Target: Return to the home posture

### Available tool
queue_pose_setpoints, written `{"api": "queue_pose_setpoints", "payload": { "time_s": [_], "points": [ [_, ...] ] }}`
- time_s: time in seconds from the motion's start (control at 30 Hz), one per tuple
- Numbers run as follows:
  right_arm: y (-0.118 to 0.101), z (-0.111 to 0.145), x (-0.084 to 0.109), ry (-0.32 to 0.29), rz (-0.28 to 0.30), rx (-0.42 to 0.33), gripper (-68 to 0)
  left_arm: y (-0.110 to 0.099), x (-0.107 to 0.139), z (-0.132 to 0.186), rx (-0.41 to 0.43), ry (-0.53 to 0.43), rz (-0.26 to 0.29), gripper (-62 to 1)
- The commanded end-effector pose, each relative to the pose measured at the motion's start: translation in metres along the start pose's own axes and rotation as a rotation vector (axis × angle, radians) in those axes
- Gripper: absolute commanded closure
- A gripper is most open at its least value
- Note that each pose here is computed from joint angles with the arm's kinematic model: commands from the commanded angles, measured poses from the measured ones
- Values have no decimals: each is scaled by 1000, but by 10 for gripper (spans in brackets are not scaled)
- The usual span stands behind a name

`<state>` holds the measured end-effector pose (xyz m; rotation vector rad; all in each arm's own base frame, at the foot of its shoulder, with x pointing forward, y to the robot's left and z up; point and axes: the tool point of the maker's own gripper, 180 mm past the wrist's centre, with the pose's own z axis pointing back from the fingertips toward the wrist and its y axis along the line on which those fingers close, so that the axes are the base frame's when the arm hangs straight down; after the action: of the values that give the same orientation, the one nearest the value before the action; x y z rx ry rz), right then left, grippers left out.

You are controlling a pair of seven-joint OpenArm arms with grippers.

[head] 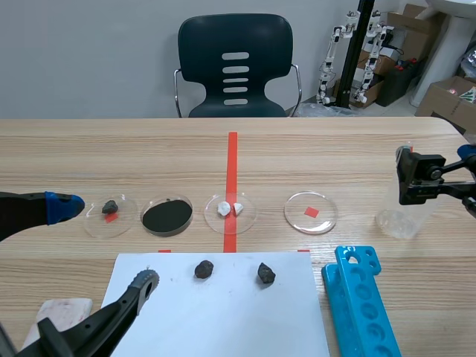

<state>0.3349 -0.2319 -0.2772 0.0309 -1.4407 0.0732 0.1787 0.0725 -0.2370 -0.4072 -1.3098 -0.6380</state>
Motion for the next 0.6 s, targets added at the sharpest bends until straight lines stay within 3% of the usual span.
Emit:
{"api": "queue_pose_setpoints", "payload": {
  "time_s": [0.0,0.37,0.57],
  "points": [
    [-3,-2,13,-40,10,3,-533,1,7,0,6,-30,0,-623],
    [-3,-2,13,-40,10,3,-533,1,7,0,6,-30,0,-623],
    [5,2,17,-52,13,44,-533,1,7,0,6,-30,0,-623]
  ]
}}
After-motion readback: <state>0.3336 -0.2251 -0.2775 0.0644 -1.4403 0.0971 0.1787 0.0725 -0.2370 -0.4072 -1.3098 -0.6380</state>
